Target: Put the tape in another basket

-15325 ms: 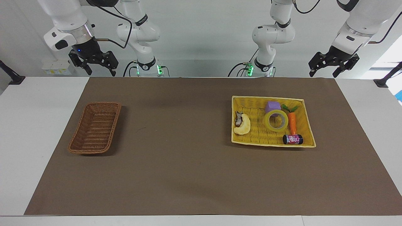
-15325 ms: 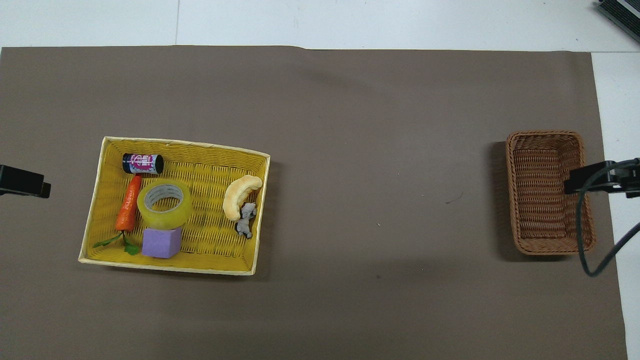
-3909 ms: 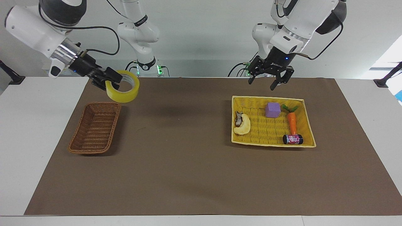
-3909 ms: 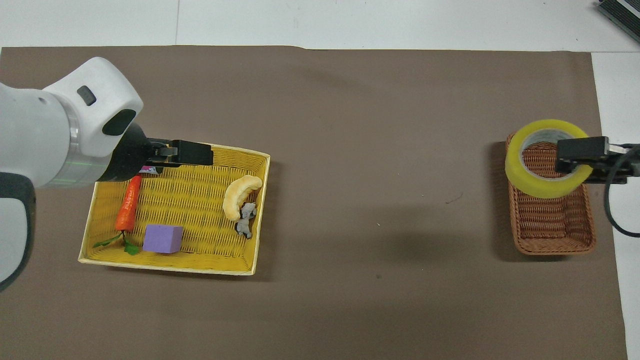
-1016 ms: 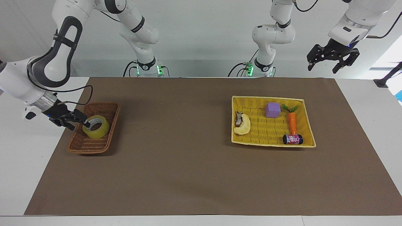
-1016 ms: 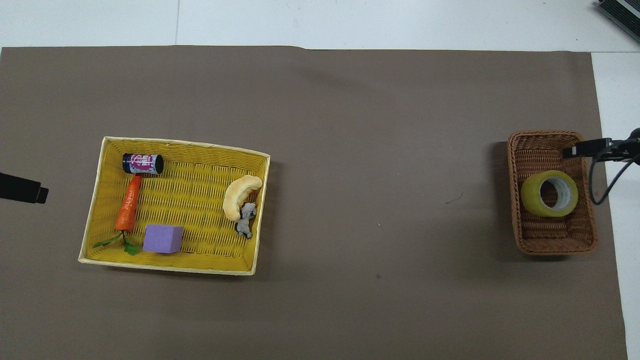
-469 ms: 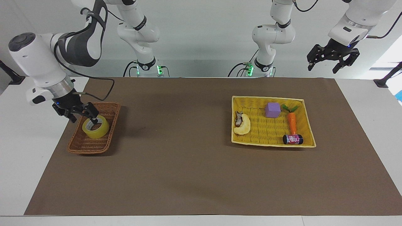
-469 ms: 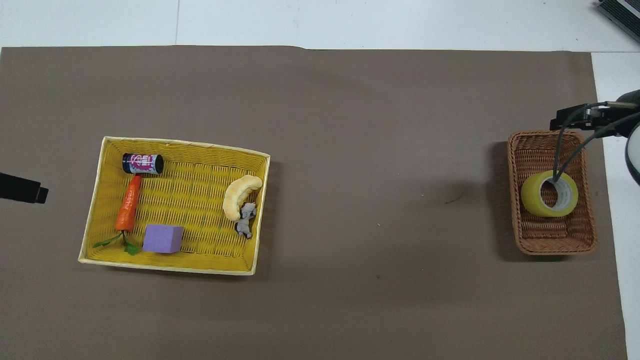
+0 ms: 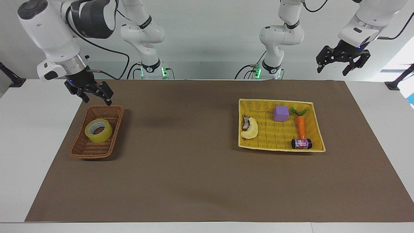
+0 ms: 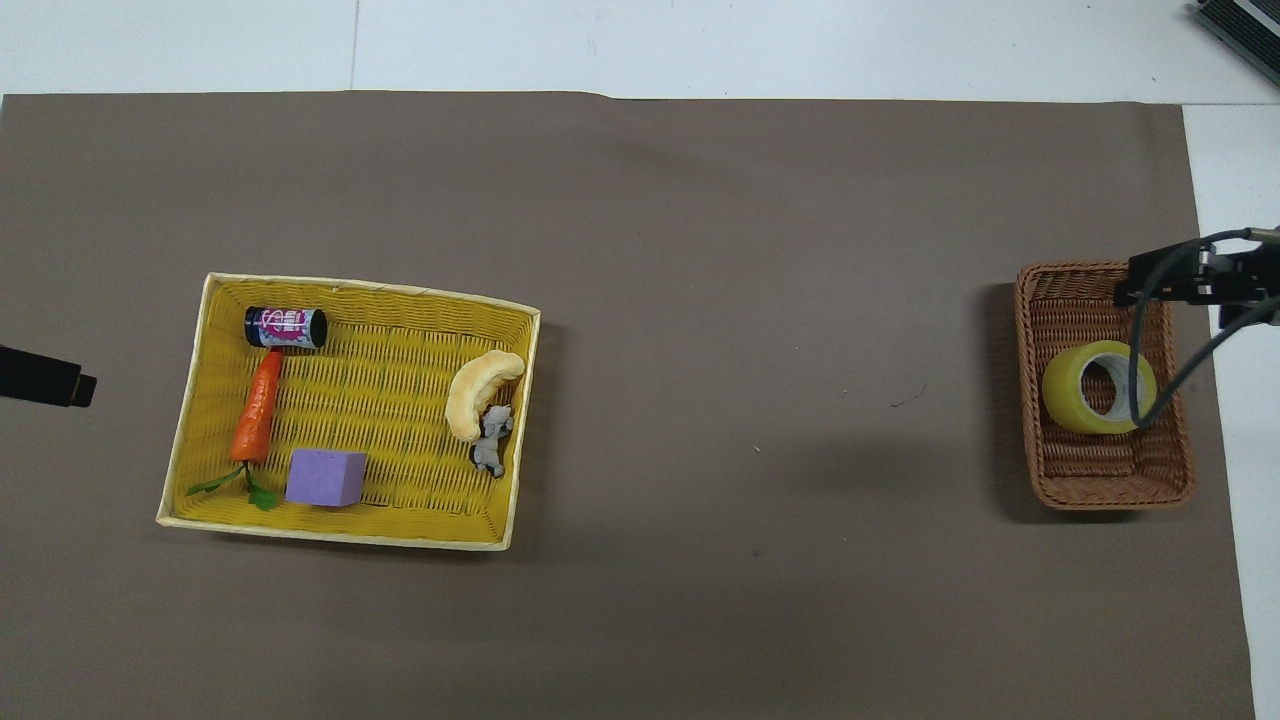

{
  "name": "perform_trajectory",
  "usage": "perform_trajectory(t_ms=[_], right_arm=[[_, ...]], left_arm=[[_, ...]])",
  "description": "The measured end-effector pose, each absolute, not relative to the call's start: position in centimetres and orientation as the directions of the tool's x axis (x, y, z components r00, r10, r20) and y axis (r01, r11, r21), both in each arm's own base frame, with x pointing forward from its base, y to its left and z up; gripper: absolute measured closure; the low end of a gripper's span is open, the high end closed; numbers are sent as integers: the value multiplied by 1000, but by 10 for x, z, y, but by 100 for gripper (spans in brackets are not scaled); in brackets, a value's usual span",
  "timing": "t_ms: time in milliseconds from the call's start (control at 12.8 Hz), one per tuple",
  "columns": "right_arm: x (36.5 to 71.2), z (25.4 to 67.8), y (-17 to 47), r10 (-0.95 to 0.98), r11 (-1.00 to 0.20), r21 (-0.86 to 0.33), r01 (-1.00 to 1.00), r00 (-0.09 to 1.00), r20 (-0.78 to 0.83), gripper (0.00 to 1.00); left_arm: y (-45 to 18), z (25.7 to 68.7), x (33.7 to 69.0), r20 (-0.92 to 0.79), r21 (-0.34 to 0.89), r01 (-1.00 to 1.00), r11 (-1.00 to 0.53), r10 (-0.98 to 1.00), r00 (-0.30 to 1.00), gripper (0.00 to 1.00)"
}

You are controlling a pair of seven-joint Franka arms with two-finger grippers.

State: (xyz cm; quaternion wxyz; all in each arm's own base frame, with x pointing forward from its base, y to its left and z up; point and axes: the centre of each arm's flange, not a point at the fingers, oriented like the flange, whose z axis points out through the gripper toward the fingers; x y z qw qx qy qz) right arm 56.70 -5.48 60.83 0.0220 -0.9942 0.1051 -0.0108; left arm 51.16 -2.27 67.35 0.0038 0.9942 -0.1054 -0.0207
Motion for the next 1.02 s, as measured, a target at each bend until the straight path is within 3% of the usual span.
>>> perform_trajectory(t_ms=[391,1016], right_arm=[[534,669,-58,-214,-977,-18,-213,977,13,0],[514,654,-46,-201,-979,-19,-201,980,2,0]], left_arm=[[-23,673,512,-40,12,-209,-978,-210,977,0],[-23,673,512,-40,12,-209,-978,-210,977,0]])
